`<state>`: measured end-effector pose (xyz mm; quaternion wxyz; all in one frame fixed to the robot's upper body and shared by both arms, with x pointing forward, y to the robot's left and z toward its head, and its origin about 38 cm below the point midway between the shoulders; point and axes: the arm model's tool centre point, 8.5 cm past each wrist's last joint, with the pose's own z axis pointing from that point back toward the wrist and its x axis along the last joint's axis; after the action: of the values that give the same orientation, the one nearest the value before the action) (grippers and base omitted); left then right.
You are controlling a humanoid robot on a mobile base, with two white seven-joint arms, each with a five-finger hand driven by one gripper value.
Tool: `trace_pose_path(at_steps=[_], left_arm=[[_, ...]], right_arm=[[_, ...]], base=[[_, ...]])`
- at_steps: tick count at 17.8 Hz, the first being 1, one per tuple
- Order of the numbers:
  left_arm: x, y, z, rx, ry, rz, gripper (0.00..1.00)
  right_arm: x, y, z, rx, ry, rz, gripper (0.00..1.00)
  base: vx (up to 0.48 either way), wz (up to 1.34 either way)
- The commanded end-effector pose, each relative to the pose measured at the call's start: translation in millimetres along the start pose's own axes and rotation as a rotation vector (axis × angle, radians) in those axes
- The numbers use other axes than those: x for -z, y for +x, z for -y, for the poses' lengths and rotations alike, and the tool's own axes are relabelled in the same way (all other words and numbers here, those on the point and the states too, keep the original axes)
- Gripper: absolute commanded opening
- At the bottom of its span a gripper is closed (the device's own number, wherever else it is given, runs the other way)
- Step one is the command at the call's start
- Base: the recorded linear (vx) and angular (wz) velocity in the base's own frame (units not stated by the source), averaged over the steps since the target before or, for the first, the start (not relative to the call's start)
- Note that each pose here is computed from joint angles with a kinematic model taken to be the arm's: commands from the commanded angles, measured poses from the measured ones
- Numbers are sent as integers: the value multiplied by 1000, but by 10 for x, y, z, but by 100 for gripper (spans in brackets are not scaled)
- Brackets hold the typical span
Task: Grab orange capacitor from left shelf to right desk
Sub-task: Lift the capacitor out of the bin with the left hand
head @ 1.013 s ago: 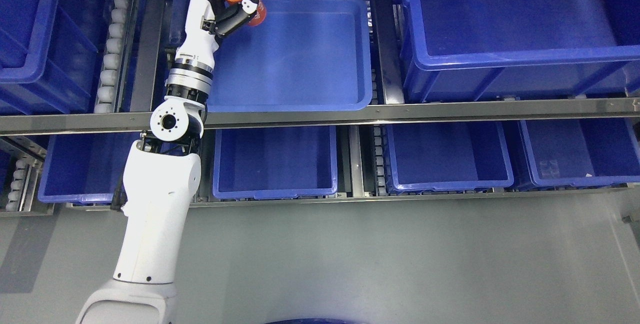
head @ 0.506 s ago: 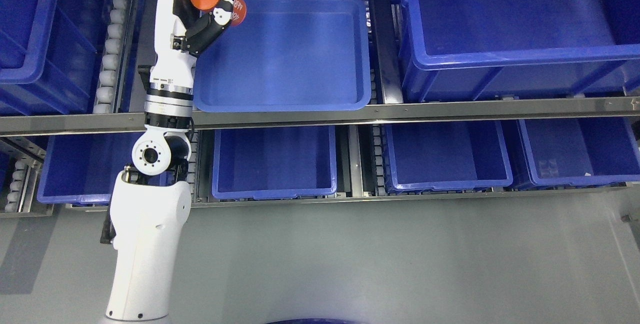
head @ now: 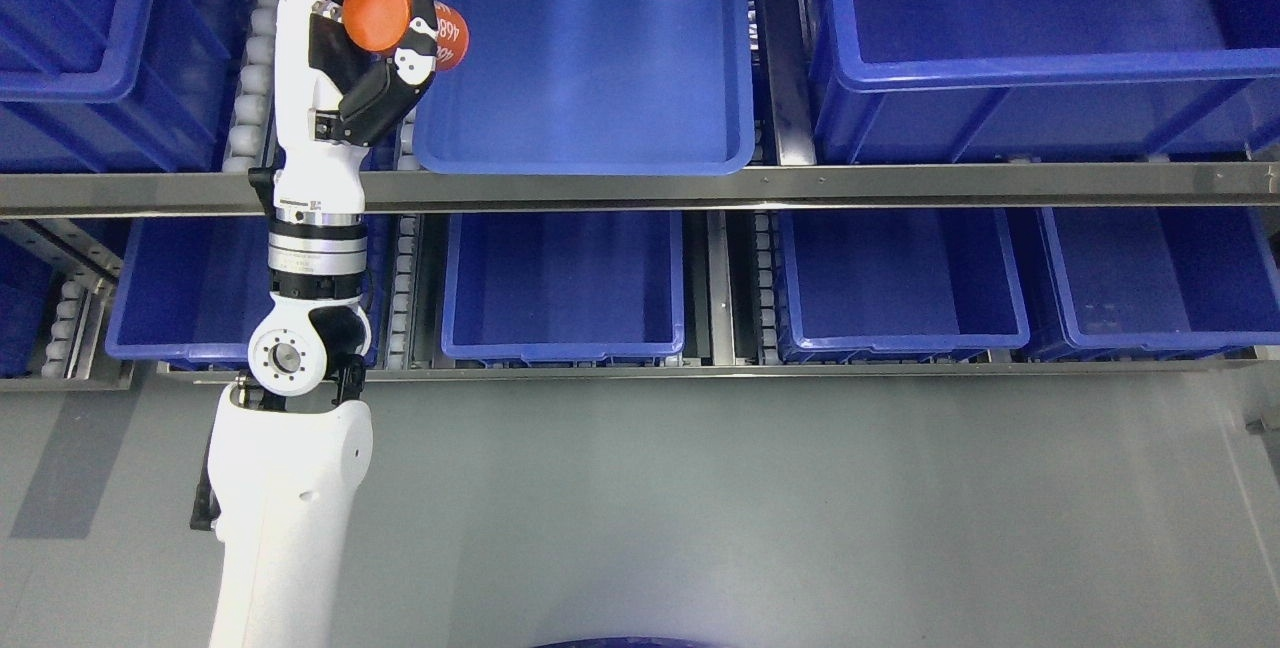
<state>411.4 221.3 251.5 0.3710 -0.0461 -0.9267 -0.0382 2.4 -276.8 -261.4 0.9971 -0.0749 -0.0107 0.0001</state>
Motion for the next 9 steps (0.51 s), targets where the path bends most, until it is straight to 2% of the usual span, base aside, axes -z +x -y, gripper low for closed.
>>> trace_pose_path(at_steps=[1, 5, 9], left_arm=[[-4, 194, -171, 38, 24, 65, 1], [-4, 195, -166, 38, 23, 66, 1], [31, 209, -144, 35, 17, 75, 1]], right_arm=[[9, 49, 115, 14, -18, 15, 100], [9, 39, 115, 14, -18, 14, 100], [9, 39, 115, 14, -18, 14, 100]], base=[[-172, 132], [-200, 156], [-160, -159]])
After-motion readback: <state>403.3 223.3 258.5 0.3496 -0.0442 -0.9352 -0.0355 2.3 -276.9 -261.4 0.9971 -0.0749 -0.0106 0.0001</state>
